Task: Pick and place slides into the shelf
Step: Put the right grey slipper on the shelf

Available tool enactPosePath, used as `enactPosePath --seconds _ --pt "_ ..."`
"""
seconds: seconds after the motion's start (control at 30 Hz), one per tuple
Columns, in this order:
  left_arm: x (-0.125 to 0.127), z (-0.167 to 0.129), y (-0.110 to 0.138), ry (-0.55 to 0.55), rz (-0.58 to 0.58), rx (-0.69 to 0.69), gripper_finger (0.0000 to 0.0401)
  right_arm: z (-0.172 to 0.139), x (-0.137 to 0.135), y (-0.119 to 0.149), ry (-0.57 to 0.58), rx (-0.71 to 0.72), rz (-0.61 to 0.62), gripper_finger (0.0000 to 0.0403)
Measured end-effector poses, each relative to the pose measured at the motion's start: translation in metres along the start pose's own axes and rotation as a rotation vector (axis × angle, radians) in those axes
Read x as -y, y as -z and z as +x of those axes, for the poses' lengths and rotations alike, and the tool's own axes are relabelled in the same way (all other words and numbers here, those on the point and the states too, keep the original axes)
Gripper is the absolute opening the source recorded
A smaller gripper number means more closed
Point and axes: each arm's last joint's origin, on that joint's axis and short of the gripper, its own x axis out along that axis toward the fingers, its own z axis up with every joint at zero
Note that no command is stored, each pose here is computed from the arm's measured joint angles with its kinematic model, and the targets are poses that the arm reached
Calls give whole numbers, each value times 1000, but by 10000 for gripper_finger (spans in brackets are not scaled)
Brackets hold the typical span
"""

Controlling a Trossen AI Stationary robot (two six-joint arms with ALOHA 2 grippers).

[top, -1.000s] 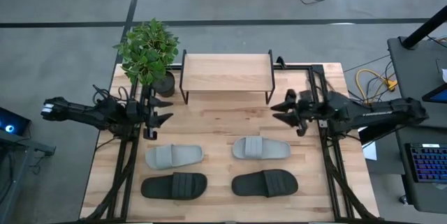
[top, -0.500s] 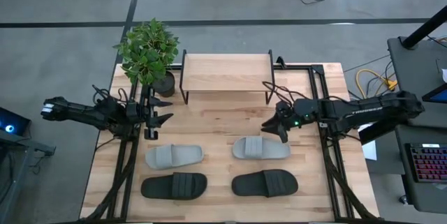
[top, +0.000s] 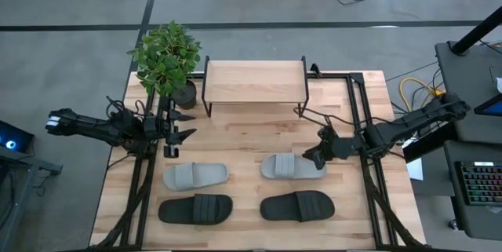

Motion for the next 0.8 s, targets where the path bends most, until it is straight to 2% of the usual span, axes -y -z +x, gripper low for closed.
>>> enactPosePath --seconds 0.27,0.5,0.8 --pt "0 0 0 0 0 2 149 0 0 23 62 235 38 129" --pt "0 0 0 0 1 1 149 21 4 36 137 207 118 123" --pt "0 0 0 0 1 1 149 46 -1 48 131 187 141 123"
